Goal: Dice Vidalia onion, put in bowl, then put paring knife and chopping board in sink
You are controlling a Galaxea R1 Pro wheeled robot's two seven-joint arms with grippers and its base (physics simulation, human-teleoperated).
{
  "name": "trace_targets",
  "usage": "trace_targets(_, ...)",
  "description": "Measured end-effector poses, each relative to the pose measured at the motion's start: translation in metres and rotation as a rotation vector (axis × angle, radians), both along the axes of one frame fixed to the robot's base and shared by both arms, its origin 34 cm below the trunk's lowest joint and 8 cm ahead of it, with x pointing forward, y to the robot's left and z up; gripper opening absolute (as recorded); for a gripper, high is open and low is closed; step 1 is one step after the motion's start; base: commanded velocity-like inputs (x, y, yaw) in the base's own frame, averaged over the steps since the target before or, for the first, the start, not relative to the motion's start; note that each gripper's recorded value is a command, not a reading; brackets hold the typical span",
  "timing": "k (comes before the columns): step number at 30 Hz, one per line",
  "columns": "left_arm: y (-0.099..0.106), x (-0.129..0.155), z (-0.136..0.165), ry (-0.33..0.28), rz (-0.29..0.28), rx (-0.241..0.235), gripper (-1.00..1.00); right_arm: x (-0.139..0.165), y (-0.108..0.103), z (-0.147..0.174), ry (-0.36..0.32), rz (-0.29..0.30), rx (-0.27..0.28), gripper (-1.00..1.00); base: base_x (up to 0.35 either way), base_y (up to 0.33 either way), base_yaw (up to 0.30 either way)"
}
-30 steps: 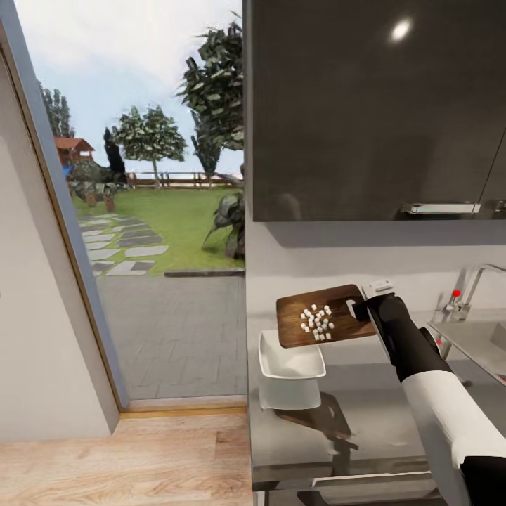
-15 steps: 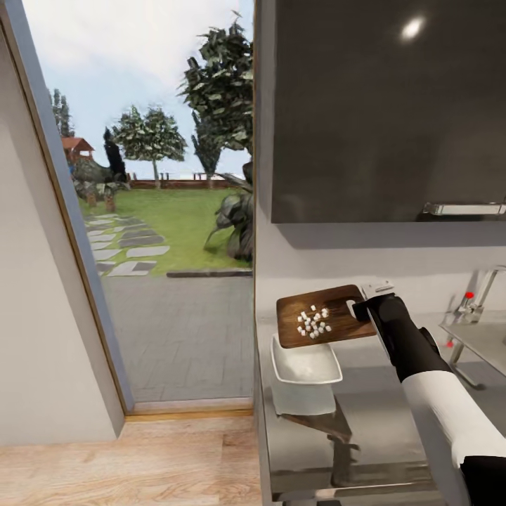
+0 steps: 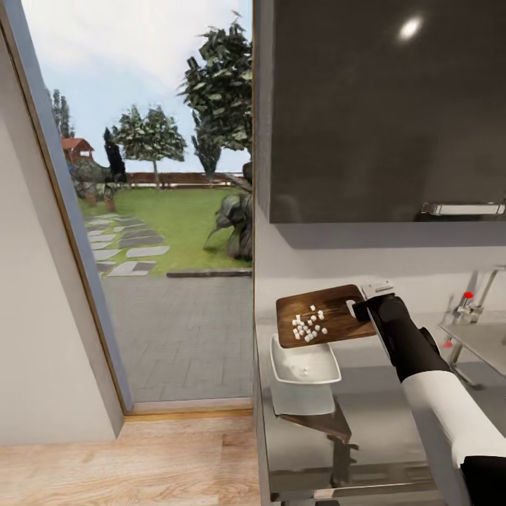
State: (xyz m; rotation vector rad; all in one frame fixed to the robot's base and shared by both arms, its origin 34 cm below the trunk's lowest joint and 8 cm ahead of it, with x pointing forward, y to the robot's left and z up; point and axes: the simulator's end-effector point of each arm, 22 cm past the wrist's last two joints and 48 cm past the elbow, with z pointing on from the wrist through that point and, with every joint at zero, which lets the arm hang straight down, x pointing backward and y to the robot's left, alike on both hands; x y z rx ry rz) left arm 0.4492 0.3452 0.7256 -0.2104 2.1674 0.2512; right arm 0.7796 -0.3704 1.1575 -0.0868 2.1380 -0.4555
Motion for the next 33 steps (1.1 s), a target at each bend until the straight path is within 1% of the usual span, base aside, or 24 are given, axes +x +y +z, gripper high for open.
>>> trace_targets(6,0.0002,0.0,0.0,0.0,0.001,0.0,1.0,-0.0002,-0.0016,0.0005,0.0,-0.003,-0.008,-1.0,0.0,-0.21,0.0)
trace_targets(19,0.0002,0.0,0.0,0.0,0.001,0.0,1.0,0.0,0.0002,0.0001,0.0,0.0,-0.005,-1.0,0.0,-0.006,0.0)
trace_targets(27,0.0002,0.0,0.0001,0.0,0.001,0.0,1.0,0.0,-0.0011,0.0008,0.0,-0.002,-0.01,-1.0,0.06,0.0,0.0)
trace_targets(29,0.0001,-0.0001,0.0,0.0,0.001,0.0,1.0,-0.0002,-0.0024,0.0013,0.0,-0.004,-0.019,-1.0,0.003,0.0,0.0)
trace_targets(31,0.0002,0.0,0.0,0.0,0.001,0.0,1.0,-0.0009,-0.0059,0.0024,0.002,-0.011,-0.042,-1.0,0.0,0.0,0.0)
trace_targets(33,0.0002,-0.0002,0.0,0.0,0.001,0.0,1.0,-0.0009,-0.0065,0.003,0.001,-0.012,-0.045,-1.0,0.0,0.0,0.0)
